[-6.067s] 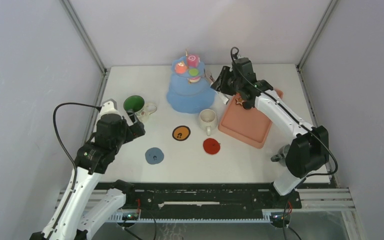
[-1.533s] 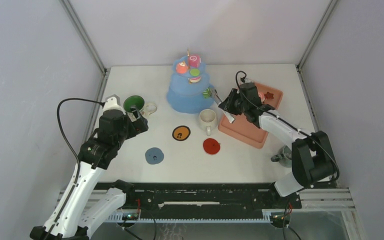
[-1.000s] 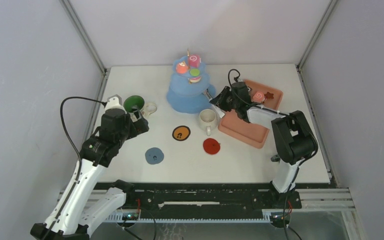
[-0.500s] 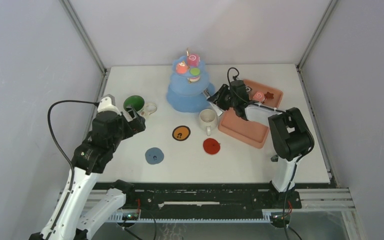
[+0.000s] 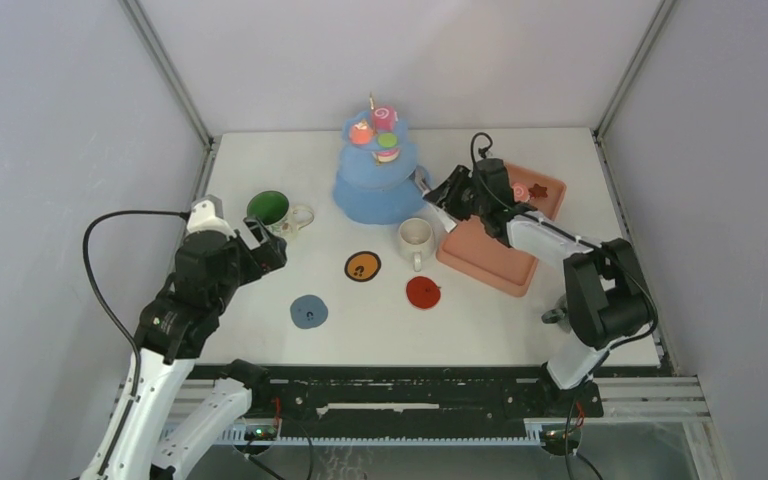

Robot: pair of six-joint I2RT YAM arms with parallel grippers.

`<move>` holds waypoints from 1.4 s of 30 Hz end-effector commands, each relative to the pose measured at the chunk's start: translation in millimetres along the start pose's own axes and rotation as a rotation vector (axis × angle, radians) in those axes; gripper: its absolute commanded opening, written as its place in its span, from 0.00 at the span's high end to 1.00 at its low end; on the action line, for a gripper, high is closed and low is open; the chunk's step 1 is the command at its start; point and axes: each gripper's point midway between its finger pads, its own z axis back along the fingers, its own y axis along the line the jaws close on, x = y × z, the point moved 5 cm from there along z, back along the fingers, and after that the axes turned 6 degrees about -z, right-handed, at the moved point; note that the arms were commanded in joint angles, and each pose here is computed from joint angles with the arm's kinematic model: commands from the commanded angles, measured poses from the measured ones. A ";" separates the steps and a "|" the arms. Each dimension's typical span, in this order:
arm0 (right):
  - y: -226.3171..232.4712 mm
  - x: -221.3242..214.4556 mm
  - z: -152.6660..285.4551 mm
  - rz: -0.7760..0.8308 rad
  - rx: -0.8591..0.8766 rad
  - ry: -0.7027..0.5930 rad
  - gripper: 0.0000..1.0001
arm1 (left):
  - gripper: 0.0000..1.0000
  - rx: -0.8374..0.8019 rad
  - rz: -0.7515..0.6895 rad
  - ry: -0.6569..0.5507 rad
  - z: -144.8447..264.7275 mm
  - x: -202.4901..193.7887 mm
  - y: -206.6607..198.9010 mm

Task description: Serve the afternoon tea

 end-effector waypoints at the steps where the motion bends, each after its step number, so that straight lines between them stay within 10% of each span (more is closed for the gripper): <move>1: 7.5 15.8 26.3 0.002 0.005 -0.029 0.54 | 0.02 -0.032 0.031 -0.055 12.1 19.4 -6.2; 21: -95.0 14.8 201.4 0.046 -0.358 -0.286 0.60 | 0.04 -0.086 0.040 -0.022 -4.2 12.1 -17.3; 42: -88.6 66.3 161.2 0.102 -0.457 -0.257 0.54 | 0.04 -0.020 0.020 -0.008 -20.5 2.8 -9.6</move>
